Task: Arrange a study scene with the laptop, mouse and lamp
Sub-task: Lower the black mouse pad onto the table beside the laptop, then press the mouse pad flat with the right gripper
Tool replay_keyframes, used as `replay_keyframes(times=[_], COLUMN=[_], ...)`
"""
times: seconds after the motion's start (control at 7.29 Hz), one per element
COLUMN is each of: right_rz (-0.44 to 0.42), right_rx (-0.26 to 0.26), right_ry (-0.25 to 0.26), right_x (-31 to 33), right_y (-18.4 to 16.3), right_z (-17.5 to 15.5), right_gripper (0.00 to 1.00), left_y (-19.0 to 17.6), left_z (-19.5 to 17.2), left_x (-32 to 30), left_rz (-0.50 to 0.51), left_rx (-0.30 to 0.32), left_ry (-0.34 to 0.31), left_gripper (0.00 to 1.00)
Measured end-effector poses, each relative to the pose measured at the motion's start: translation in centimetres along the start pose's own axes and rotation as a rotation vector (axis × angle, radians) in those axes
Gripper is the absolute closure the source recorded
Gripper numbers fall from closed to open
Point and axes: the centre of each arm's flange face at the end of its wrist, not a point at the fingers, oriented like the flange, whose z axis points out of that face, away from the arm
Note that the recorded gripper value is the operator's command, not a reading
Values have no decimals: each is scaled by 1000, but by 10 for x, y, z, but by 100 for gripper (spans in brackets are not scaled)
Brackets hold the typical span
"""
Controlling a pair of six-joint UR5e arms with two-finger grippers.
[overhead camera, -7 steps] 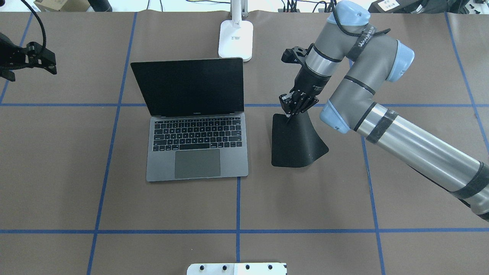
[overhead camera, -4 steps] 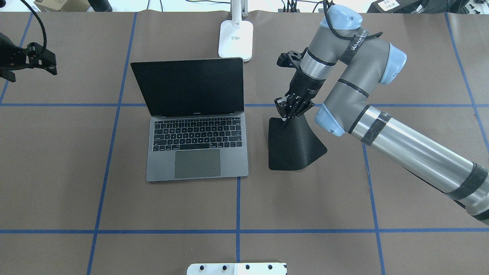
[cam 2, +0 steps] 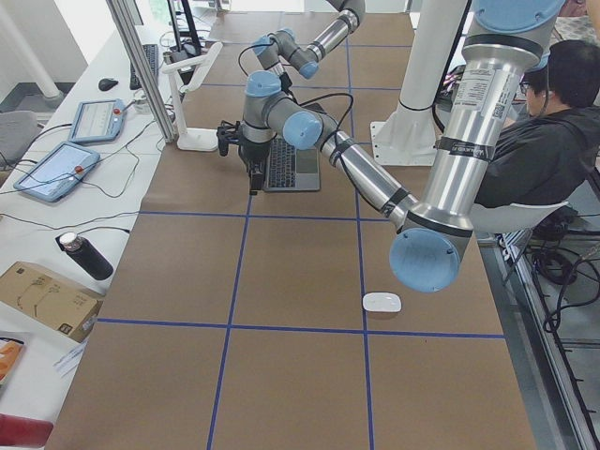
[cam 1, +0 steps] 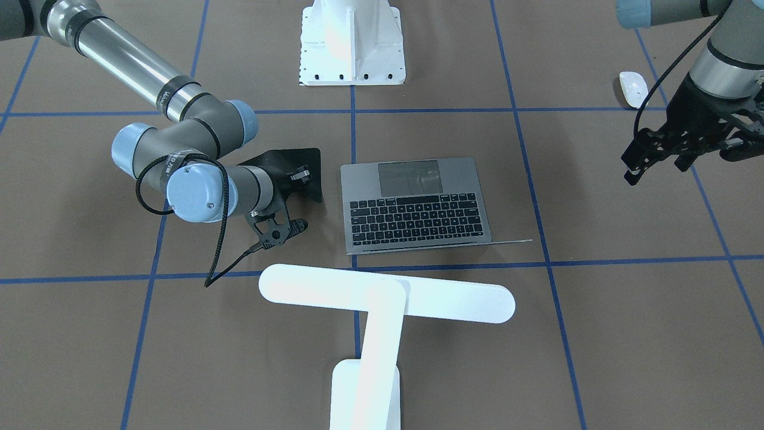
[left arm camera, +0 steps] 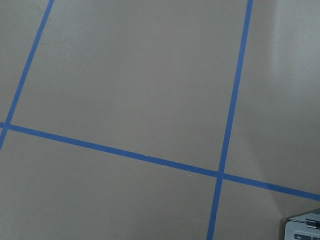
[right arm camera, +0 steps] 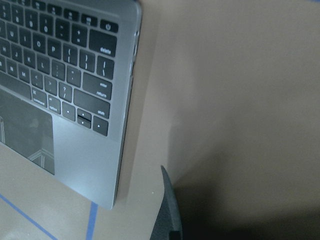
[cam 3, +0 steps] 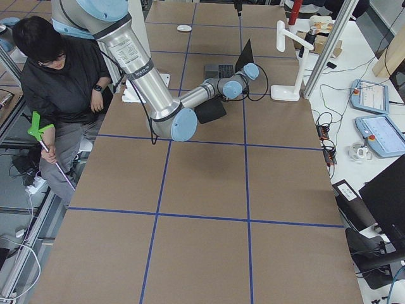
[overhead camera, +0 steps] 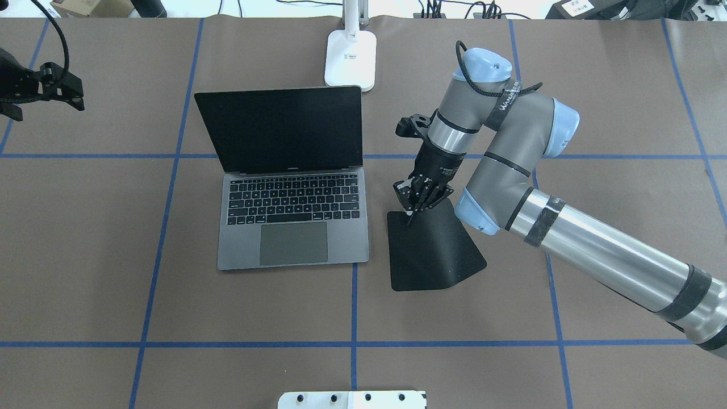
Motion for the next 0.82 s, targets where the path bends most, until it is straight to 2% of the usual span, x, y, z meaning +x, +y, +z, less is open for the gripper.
replay_keyframes(times=[0.27, 0.82], right_rz=[39, 73], right_rx=[-30, -20], right_ry=[-27, -23], right_x=[1, 17], right_y=[5, 1], right_z=[5, -3], right_gripper=[100, 100], left_y=[0, -1], left_z=[0, 0], left_x=[0, 0], left_rz=[0, -2], left_rx=[1, 0], left_ry=[1, 0], left_gripper=[0, 0])
